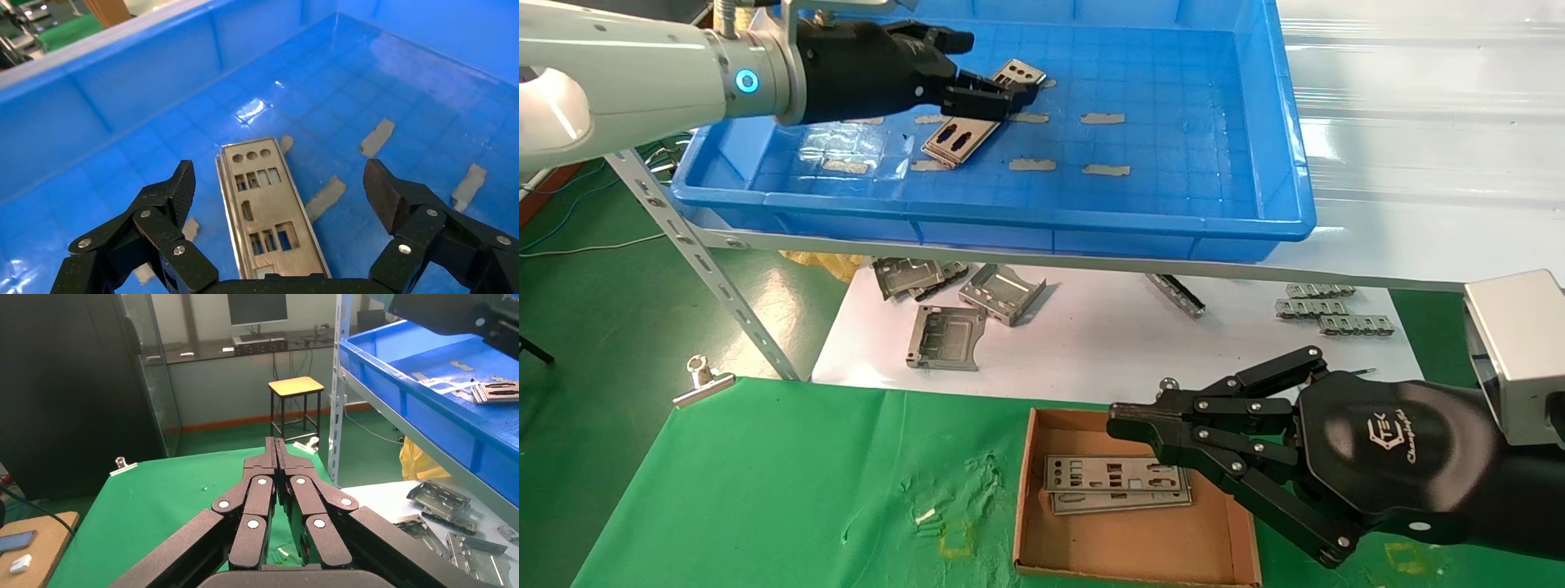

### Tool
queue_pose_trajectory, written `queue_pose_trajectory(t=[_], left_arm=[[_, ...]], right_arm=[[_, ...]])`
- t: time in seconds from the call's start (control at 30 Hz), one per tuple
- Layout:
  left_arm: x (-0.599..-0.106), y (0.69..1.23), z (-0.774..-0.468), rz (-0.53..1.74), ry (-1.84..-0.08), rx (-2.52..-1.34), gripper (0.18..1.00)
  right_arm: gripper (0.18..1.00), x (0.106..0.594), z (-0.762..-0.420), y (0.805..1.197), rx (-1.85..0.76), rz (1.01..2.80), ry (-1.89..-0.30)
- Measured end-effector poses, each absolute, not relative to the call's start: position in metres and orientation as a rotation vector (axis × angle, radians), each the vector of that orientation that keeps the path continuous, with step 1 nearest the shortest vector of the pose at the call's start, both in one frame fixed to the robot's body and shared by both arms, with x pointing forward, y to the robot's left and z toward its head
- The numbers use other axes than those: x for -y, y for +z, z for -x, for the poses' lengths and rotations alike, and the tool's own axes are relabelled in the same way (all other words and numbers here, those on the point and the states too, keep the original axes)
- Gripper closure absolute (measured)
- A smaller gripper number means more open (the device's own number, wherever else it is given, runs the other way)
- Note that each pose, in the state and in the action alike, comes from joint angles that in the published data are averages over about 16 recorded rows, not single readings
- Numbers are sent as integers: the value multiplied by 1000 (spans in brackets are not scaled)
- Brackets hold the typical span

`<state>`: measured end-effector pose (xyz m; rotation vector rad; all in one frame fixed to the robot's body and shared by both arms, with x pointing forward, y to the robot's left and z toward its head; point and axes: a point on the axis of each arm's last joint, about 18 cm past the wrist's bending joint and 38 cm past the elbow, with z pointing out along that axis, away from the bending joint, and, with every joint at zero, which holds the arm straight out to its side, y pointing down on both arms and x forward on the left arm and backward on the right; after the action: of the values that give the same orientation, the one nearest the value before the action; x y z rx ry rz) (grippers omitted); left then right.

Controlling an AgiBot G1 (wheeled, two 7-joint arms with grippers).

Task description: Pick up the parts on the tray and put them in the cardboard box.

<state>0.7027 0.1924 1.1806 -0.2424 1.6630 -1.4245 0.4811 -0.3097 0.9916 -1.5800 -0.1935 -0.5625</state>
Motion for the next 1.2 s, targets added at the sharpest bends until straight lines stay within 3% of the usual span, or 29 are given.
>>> queue_pose_trajectory(t=[0.53, 0.9, 1.2], left_arm=[[-187, 1169, -713, 307, -1418, -1676, 186], [-185, 1165, -717, 321, -1418, -1666, 234], [-184, 1164, -720, 332, -1423, -1647, 368]], right_arm=[[900, 310, -481, 992, 194, 1580, -563], [698, 310, -481, 992, 194, 1580, -563], [484, 310, -481, 992, 194, 1580, -563]])
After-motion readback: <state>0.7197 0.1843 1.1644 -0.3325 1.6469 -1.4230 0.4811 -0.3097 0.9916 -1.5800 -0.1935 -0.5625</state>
